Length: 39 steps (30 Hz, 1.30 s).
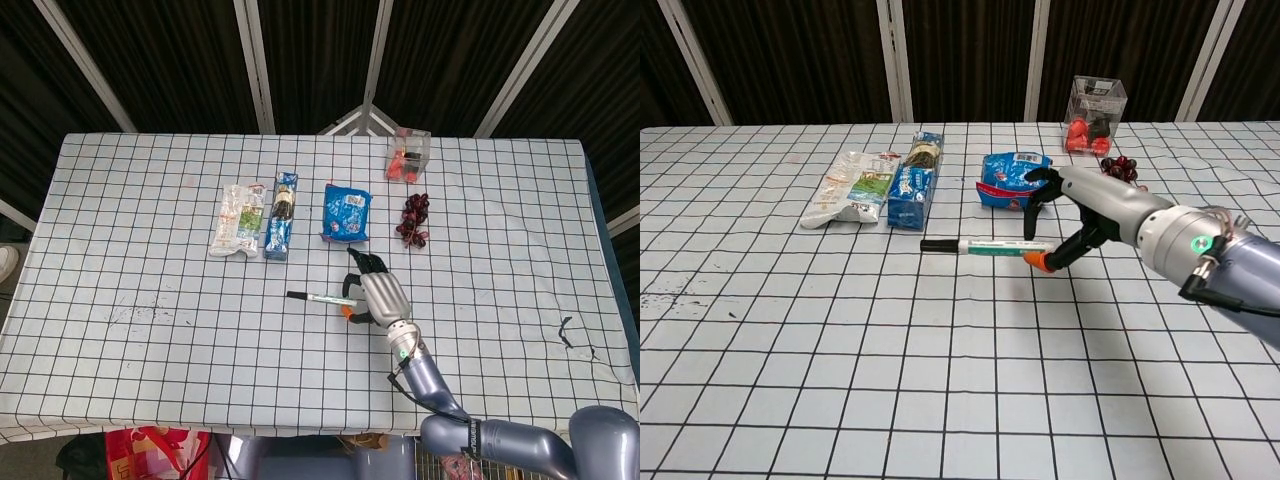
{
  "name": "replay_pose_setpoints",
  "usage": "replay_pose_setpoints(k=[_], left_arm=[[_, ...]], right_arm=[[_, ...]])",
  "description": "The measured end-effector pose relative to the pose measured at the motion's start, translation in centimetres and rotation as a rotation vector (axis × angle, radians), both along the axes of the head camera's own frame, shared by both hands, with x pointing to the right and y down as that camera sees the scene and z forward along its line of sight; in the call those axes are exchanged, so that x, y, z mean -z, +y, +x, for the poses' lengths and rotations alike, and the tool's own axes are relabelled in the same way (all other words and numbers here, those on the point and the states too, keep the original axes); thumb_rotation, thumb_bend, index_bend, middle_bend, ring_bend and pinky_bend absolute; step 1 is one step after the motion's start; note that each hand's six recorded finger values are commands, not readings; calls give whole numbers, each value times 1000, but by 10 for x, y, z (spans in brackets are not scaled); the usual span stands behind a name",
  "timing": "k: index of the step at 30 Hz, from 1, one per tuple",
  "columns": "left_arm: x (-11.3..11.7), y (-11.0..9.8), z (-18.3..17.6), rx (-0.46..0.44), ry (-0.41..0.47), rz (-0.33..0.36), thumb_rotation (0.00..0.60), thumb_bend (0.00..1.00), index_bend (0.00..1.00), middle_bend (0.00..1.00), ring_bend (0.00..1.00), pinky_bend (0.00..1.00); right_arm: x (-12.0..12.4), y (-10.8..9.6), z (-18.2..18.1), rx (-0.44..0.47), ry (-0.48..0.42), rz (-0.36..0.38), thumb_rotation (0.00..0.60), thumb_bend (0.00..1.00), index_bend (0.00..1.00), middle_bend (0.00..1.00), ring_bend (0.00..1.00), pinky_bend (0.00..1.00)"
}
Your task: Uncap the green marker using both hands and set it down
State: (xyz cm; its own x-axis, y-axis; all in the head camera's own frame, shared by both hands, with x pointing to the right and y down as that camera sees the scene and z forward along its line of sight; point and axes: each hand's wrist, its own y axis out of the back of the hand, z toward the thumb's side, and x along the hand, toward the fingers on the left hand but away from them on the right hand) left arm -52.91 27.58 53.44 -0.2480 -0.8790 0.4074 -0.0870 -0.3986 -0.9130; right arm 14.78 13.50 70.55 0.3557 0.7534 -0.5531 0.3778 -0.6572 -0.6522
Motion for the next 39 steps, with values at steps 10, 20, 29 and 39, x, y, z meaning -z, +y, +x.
replay_pose_setpoints(k=[10, 20, 29, 39], left_arm=[[-2, -13, 29, -59, 74, 57, 600, 552, 69, 35, 0, 68], [-10, -34, 83, -160, 147, 93, 600, 530, 135, 83, 0, 69], [-24, -50, 135, -232, 224, 122, 600, 527, 194, 114, 0, 68], [-38, -57, 168, -263, 290, 159, 600, 526, 233, 145, 0, 68]], right_arm=[[36, 2, -7, 22, -100, 28, 600, 440, 790, 48, 87, 48], [83, -3, -39, 91, -161, 89, 600, 440, 795, 47, 87, 48], [94, -22, -64, 74, -173, 72, 600, 440, 810, 48, 88, 48], [100, -27, -91, 55, -207, 28, 600, 440, 839, 48, 93, 48]])
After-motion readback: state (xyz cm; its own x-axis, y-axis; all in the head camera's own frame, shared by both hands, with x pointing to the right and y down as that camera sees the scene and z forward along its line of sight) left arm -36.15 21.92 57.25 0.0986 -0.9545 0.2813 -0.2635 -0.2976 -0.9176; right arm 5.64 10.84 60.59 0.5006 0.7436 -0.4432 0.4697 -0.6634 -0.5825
